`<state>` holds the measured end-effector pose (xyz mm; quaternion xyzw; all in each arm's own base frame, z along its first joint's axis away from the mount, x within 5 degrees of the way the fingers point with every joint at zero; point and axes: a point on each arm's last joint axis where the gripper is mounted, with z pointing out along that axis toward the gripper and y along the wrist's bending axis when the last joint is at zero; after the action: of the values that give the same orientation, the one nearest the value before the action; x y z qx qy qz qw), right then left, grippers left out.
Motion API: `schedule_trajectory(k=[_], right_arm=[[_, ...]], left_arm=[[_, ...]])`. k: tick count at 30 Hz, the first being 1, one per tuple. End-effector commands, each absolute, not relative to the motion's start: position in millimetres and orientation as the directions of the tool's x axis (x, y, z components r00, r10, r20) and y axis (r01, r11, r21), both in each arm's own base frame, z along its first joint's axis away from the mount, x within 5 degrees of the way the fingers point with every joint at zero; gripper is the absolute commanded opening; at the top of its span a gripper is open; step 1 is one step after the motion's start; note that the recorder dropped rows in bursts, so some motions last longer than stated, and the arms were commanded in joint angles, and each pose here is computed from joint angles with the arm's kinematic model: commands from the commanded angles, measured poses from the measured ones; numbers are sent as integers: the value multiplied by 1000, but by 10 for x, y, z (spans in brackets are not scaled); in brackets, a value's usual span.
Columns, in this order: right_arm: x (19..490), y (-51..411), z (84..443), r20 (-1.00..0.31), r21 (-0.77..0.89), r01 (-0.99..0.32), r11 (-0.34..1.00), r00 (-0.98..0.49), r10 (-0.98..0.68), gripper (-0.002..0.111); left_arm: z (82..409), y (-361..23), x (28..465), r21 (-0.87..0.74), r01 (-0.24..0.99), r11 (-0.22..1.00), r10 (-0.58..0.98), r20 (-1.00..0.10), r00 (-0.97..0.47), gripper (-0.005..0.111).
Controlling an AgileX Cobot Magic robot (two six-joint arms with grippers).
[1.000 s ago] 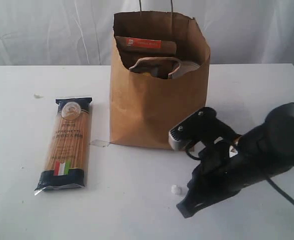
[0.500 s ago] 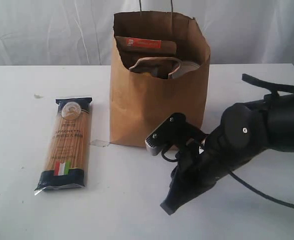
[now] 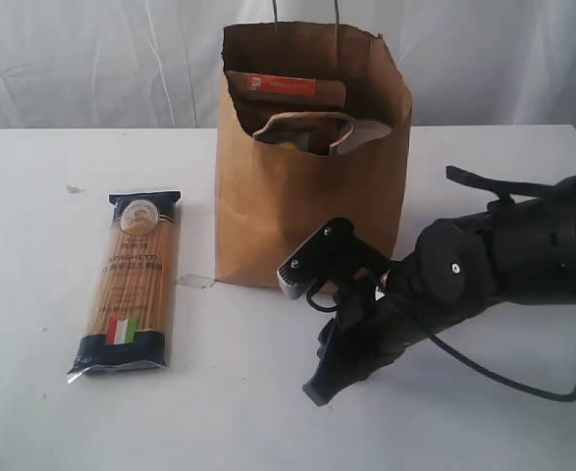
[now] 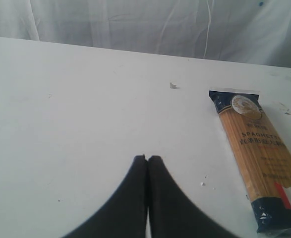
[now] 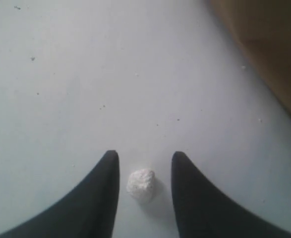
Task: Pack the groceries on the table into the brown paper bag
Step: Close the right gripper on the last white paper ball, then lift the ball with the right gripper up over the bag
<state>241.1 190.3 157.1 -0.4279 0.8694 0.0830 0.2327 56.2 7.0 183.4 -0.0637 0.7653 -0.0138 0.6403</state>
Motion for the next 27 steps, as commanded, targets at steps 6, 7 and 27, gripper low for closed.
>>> schedule_trajectory(k=[6,7,27], right_arm=[[2413,1914,1450,-432,-39,-785,618,-544,-719,34],[2414,1914,1436,-427,-38,-786,618,-546,-721,34],[2417,1918,1423,-428,-34,-782,622,-552,-716,26]], left_arm=[[1820,73,559,-99,-83,992,-113,-978,-174,0],[1820,73,559,-99,-83,992,-113,-978,-174,0],[1820,73,559,-99,-83,992,-113,-978,-174,0]])
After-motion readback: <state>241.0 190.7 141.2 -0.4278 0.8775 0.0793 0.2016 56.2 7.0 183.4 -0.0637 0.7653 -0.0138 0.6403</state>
